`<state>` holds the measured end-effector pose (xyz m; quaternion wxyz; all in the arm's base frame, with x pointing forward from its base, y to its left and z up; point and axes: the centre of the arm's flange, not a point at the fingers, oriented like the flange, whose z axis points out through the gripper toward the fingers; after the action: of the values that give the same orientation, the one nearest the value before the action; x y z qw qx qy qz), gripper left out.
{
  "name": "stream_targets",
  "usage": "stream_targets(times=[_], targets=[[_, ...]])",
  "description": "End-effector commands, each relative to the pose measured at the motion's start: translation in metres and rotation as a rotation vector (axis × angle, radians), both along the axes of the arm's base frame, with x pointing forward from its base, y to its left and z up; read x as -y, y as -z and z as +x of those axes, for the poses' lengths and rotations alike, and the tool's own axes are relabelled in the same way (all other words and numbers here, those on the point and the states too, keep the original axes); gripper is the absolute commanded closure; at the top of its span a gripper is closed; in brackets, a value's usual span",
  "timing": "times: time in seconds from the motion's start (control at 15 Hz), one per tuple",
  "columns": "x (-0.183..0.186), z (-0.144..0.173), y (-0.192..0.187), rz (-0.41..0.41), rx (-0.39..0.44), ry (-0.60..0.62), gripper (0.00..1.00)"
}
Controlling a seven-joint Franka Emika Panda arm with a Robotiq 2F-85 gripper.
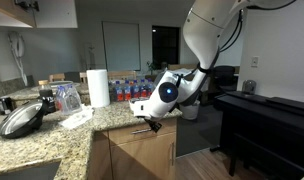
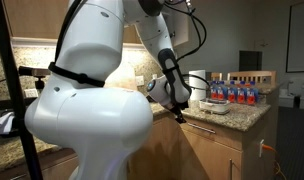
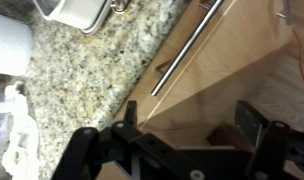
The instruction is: Open the drawer
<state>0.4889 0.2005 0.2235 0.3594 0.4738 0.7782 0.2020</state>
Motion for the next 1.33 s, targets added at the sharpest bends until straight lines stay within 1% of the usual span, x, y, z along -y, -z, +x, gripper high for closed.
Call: stream_targets(times=[0.0,0.13,0.2,0.33,0.53,0.67,0.8,0.93,1.0,1.07,1.13,1.2,1.27], targets=[[0.033,-0.03,0.05,0.058,0.195,-0.024,0.0],[0.035,-0.035,0.044,0.13,0.291,-0.02,0.0],[0.037,-0.038,0.035,0.189,0.311,0.001,0.0],[0.042,-0.043,0.032,0.282,0.345,0.057,0.0],[0.036,-0.06,0.042,0.402,0.39,0.164,0.0],[0.03,-0.064,0.055,0.484,0.446,0.204,0.0],[0.031,-0.061,0.068,0.558,0.518,0.242,0.0],[0.031,-0.042,0.078,0.626,0.607,0.271,0.0],[0.031,-0.031,0.081,0.656,0.663,0.266,0.0],[0.032,-0.023,0.083,0.67,0.694,0.259,0.0],[0.031,-0.01,0.084,0.671,0.703,0.266,0.0],[0.03,-0.005,0.086,0.677,0.715,0.264,0.0],[0.027,0.009,0.09,0.674,0.701,0.279,0.0]])
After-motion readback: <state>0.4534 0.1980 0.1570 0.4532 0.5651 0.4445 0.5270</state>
